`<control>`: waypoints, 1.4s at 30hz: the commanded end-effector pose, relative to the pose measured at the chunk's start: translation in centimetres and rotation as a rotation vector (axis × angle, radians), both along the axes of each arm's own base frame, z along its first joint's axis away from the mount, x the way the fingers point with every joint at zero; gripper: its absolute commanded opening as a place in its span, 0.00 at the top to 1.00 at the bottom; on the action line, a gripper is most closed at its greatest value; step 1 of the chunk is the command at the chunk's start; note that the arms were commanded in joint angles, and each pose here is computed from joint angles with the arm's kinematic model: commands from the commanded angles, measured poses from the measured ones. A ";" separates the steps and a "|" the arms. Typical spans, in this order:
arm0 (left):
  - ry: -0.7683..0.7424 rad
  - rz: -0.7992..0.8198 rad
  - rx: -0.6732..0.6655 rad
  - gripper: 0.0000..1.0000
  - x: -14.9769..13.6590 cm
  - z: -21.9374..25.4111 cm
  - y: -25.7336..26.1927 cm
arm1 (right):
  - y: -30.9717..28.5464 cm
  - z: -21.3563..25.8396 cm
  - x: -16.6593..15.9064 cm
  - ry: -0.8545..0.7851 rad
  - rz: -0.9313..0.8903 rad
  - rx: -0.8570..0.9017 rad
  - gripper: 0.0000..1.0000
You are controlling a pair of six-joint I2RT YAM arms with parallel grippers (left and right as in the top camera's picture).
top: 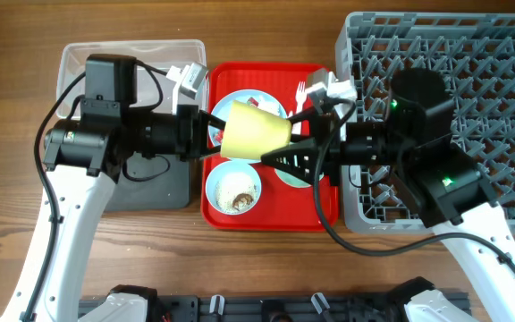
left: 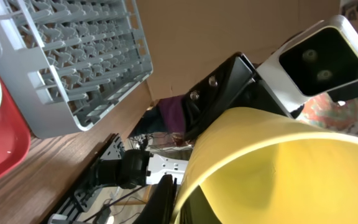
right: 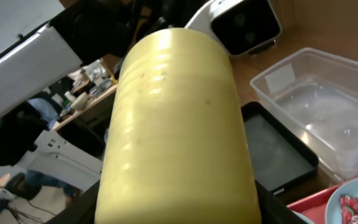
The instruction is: Sort waste into correct bins and load items into the dishwasher rack
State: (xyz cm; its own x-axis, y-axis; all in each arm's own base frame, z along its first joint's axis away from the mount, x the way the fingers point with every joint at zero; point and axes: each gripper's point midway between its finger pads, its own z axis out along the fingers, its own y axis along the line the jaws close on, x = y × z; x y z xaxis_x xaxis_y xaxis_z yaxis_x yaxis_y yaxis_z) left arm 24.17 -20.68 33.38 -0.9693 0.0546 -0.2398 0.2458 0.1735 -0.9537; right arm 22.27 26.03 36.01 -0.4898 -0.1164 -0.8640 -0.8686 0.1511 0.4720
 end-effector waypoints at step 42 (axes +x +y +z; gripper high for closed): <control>-0.083 -0.043 -0.023 0.00 -0.2 0.9 -0.9 | -14.2 -2.3 2.0 0.091 -0.870 -0.291 0.55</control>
State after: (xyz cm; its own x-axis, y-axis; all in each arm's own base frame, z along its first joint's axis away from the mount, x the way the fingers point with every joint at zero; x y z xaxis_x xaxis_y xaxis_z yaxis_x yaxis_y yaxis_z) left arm 24.01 -21.53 34.15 -0.9475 0.0859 -0.3081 0.3177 0.1397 -0.9379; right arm 21.54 18.02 35.94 -0.5219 -0.0210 -0.8527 -0.6947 0.5907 0.4106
